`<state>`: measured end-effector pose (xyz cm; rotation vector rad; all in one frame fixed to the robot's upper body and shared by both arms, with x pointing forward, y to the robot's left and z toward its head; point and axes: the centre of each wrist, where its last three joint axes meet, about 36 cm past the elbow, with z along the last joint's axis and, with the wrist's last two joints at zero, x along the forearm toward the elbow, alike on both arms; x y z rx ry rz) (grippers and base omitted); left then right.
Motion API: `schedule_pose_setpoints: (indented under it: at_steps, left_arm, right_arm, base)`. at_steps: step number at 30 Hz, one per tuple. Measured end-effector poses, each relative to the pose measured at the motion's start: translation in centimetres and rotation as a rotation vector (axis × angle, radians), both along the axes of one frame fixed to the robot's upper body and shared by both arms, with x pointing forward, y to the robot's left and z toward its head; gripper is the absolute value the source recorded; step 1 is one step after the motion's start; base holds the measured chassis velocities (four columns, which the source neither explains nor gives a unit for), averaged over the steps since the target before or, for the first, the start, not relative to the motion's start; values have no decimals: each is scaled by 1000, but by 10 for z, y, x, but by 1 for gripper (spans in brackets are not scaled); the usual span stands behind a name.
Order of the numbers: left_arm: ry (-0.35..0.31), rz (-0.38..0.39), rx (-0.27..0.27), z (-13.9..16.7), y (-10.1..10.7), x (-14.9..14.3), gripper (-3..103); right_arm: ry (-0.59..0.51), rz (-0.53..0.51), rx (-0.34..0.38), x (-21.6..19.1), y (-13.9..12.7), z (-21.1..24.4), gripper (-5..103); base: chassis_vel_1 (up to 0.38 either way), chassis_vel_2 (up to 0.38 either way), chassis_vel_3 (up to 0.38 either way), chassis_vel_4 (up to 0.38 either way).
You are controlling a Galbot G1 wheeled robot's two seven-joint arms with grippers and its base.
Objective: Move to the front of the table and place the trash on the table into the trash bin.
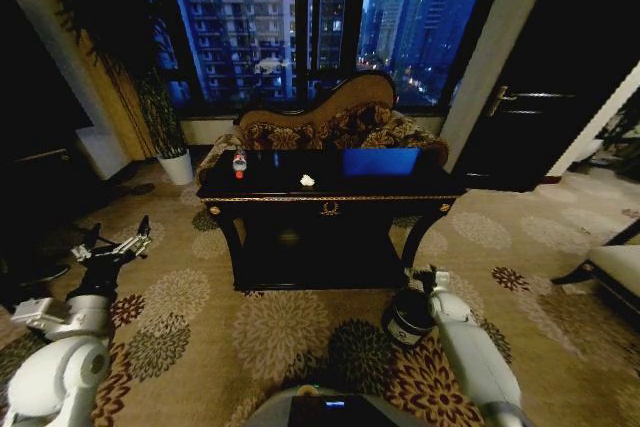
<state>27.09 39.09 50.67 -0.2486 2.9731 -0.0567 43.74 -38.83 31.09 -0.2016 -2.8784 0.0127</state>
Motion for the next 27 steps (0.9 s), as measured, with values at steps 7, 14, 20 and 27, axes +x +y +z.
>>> schedule_pose_setpoints:
  at_steps: [7,14,20,27]
  left_arm:
    - [-1,2,-1,-1,1,3,100]
    - [1,5,-4,-3,2,4,100]
    - [9,18,-7,-8,6,5,100]
    - [7,19,1,-7,8,5,100]
  right_arm:
    - [-234,110,123,-17,54,88,100]
    - [-325,204,209,-33,93,140,100]
    - [-340,279,261,-52,121,169,100]
    - [-331,267,229,-56,122,160,100]
  base:
    - [0,0,0,0]
    - [0,0,0,0]
    - [0,0,0,0]
    - [0,0,0,0]
